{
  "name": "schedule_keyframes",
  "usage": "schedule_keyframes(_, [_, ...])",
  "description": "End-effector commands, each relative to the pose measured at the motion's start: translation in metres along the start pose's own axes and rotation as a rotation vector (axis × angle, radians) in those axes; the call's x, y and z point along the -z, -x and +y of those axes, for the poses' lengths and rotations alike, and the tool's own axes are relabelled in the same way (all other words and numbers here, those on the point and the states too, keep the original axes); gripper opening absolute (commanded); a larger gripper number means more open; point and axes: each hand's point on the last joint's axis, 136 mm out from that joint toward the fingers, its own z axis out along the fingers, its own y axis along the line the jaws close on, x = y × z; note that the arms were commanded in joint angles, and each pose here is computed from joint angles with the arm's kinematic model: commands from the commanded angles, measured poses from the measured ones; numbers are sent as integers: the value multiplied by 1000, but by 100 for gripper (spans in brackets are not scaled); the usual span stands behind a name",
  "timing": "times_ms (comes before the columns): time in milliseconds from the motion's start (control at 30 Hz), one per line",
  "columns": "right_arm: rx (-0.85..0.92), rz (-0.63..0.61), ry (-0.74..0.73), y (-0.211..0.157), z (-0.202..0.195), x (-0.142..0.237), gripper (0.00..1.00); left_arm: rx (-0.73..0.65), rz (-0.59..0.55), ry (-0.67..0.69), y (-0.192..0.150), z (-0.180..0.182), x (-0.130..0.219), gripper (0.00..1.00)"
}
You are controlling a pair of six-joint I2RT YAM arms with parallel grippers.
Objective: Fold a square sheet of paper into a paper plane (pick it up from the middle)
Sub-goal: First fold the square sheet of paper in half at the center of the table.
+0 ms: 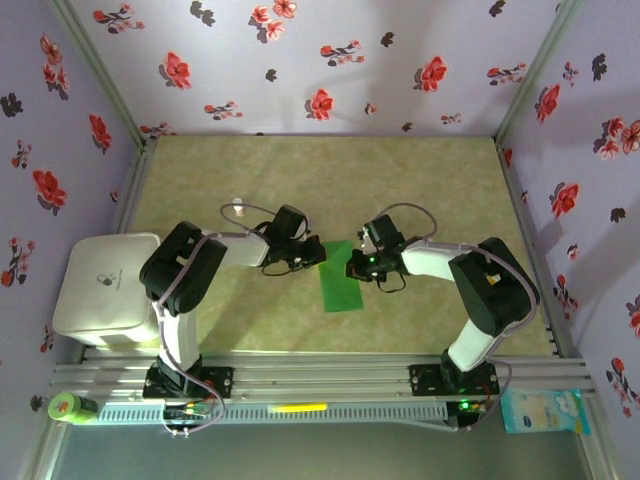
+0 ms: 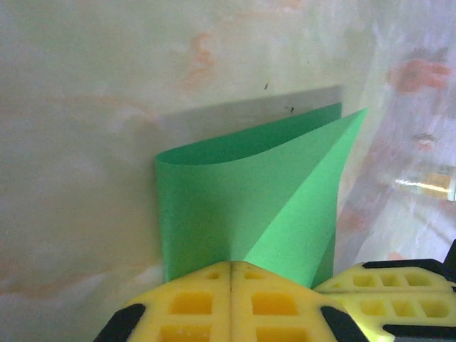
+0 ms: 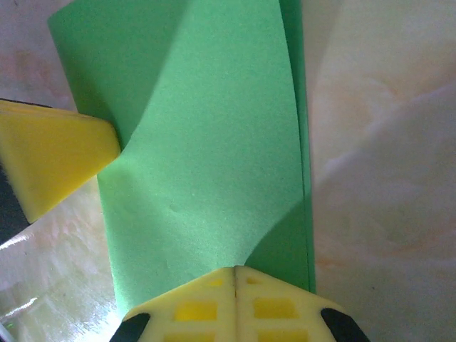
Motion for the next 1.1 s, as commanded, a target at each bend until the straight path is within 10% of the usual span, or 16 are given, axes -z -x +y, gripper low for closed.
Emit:
schedule_keyframes(0, [-101, 108, -209, -40, -58, -6, 0, -35, 25, 15, 6, -8, 7, 1])
schedule_keyframes(1067, [-105, 118, -211, -46, -62, -8, 0, 55, -18, 142, 42, 37, -8, 0])
